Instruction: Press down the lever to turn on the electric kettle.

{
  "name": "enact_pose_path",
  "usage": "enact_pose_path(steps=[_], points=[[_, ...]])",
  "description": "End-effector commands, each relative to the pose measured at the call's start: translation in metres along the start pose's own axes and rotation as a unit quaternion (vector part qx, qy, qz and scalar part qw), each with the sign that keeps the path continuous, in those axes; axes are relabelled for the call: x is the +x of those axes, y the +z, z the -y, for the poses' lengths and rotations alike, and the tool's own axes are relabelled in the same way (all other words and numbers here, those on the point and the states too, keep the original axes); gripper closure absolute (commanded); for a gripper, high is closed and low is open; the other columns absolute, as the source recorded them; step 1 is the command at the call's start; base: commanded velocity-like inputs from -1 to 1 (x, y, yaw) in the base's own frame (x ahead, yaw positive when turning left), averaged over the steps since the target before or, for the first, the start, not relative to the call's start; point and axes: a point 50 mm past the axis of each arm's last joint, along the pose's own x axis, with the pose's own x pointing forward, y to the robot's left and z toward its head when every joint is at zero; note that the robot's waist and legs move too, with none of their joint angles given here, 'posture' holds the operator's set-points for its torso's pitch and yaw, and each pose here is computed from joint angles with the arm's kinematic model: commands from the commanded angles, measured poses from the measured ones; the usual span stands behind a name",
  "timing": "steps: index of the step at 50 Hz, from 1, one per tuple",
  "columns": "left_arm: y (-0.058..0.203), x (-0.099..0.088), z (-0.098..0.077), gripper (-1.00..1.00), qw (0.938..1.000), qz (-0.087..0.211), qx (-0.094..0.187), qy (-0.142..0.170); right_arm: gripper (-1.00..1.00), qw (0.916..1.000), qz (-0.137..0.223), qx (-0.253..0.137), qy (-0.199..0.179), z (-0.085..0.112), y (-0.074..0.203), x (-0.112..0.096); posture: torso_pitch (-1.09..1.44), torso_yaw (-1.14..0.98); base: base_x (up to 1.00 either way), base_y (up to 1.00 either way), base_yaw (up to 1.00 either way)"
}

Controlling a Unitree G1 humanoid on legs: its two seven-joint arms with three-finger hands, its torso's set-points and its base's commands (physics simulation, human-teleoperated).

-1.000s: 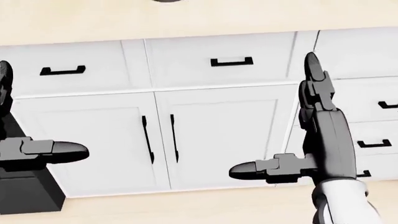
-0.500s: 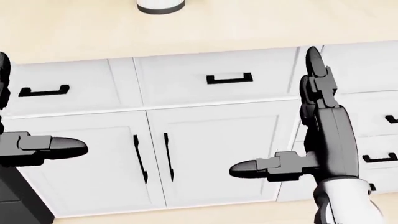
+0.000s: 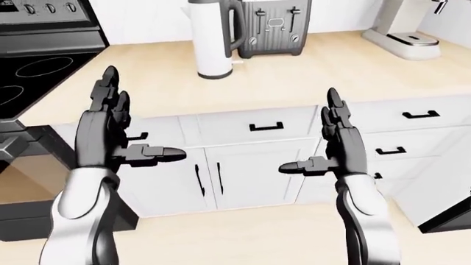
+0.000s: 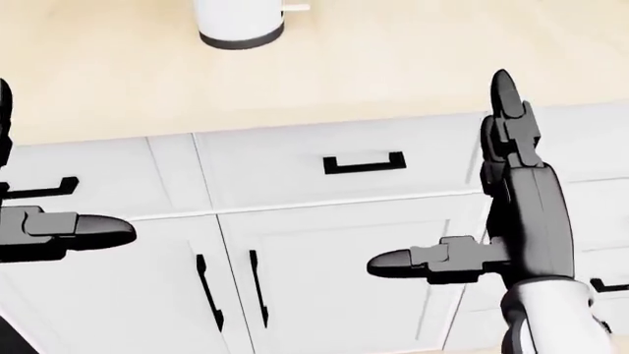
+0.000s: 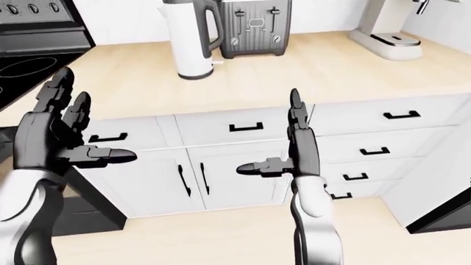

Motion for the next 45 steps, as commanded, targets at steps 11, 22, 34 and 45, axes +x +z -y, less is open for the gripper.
enact_pose_path(steps=[11, 22, 34, 45], points=[[0.0119, -0.0002, 0.0012, -1.0, 0.9994, 0.033, 0.003, 0.001, -1.0, 0.9992, 0.04, -0.003, -0.004, 0.0026, 0.0141, -0.0005, 0.0, 0.0, 0.18, 0.0, 0.0], [0.0119, 0.0006, 0.0021, -1.0, 0.9994, 0.033, 0.003, 0.0, -1.0, 0.9993, 0.037, -0.005, -0.005, 0.0027, 0.0125, 0.0003, 0.0, 0.0, 0.19, 0.0, 0.0], [0.0118, -0.0007, 0.0011, -1.0, 0.9994, 0.033, 0.003, 0.001, -1.0, 0.9993, 0.036, -0.009, 0.0, 0.0005, 0.0132, 0.0009, 0.0, 0.0, 0.18, 0.0, 0.0], [0.0119, -0.0015, 0.0009, -1.0, 0.9994, 0.033, 0.003, 0.0, -1.0, 0.9992, 0.039, -0.01, 0.003, -0.0002, 0.0144, 0.0005, 0.0, 0.0, 0.18, 0.0, 0.0]])
